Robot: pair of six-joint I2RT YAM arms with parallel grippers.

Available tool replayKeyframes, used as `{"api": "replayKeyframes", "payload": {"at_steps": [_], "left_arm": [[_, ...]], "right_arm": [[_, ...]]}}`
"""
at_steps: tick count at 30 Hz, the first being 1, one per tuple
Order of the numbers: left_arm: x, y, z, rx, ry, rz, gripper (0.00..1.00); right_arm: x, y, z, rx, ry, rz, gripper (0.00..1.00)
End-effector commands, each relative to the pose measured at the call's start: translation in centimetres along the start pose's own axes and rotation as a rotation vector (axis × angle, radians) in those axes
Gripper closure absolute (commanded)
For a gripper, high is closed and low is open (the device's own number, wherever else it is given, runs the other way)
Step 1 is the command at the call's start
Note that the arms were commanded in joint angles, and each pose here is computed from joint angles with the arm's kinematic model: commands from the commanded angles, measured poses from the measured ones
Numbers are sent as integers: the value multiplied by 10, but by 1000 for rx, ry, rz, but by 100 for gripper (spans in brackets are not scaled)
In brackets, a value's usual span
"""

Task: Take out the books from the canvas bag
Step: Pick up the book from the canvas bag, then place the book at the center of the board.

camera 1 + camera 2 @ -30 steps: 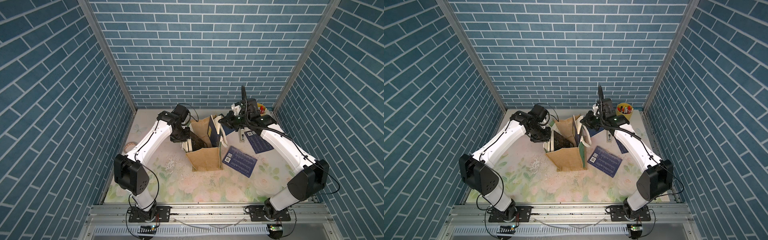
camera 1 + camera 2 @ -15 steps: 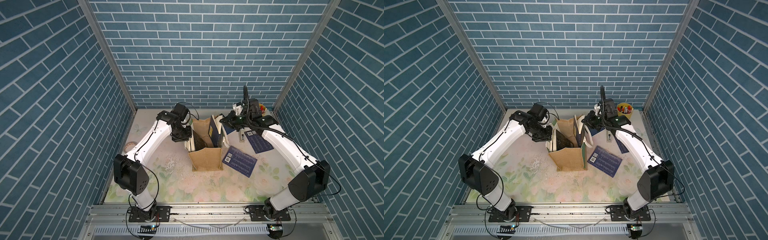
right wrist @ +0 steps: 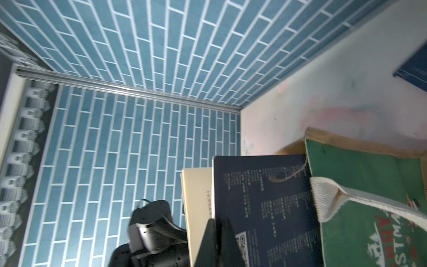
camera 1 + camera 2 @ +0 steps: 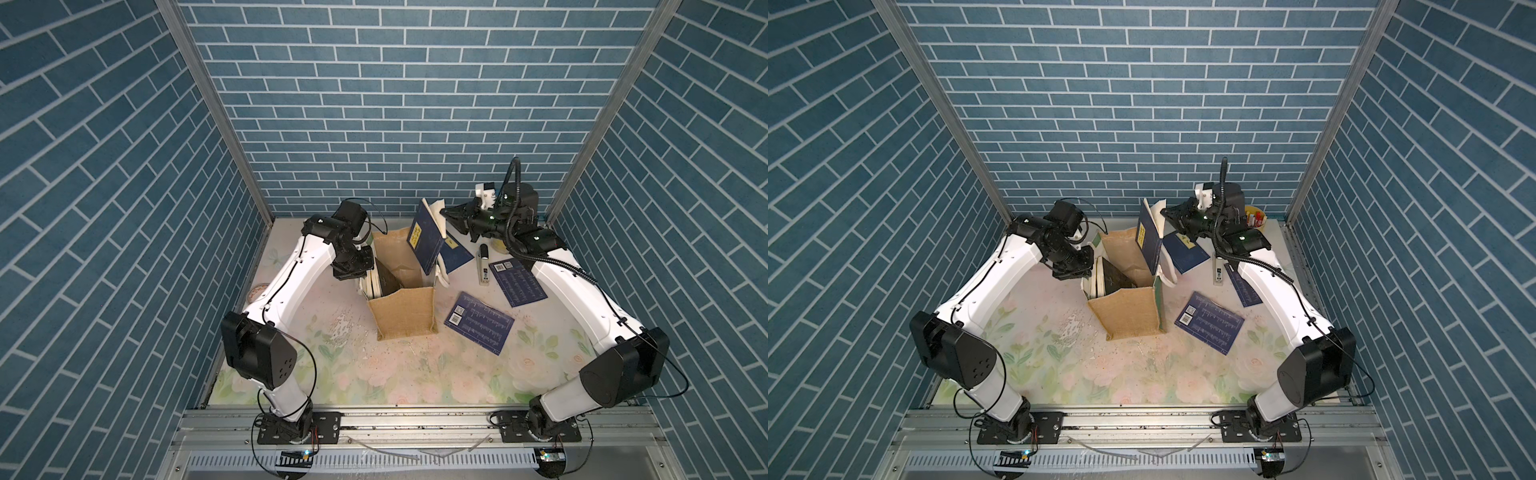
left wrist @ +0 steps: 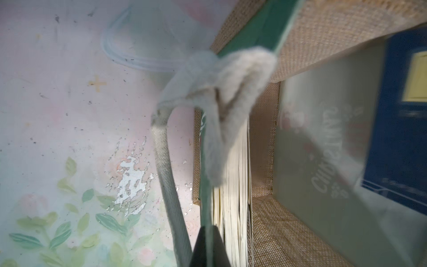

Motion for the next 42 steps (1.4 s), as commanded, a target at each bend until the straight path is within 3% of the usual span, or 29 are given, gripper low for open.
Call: {"api": "replayKeyframes", "payload": {"at_steps": [1,6,10,17,25,33,36,42], "left_arm": [[-12,1,16,-11,-42,-11,100],[-21,6,41,-40,-97,-11,100],[-28,11,62,-85,-131,-12,100],[-40,12,80,-129,-156,-29,100],[-42,7,80,-134,-161,-43,100],[-41,2,81,-137,-175,-37,100],[-40,0,80,-138,-176,-34,100],[-38,-3,79,-139,-172,-35,100]], "right_arm": [[-25,-25,66,-6,-276,-105,100],[-33,-52,78,47,-422,-197,100],[-32,-69,69,61,-447,-243,100],[-14,-87,-17,190,-377,-311,100],[37,-62,-136,295,-132,-198,100],[90,-39,-149,415,-237,-121,100],[86,-29,-182,477,-220,-158,100],[63,3,-263,507,-29,-173,100]]}}
Point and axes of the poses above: each gripper's point midway between its finger pads, its own x axis out along the fingers, its own z axis along the line the jaws close on, y = z × x, the point moved 3 cm from there along -x, back along the fingers, and after that the axes turned 1 degree about x, right-handed, at the moved point
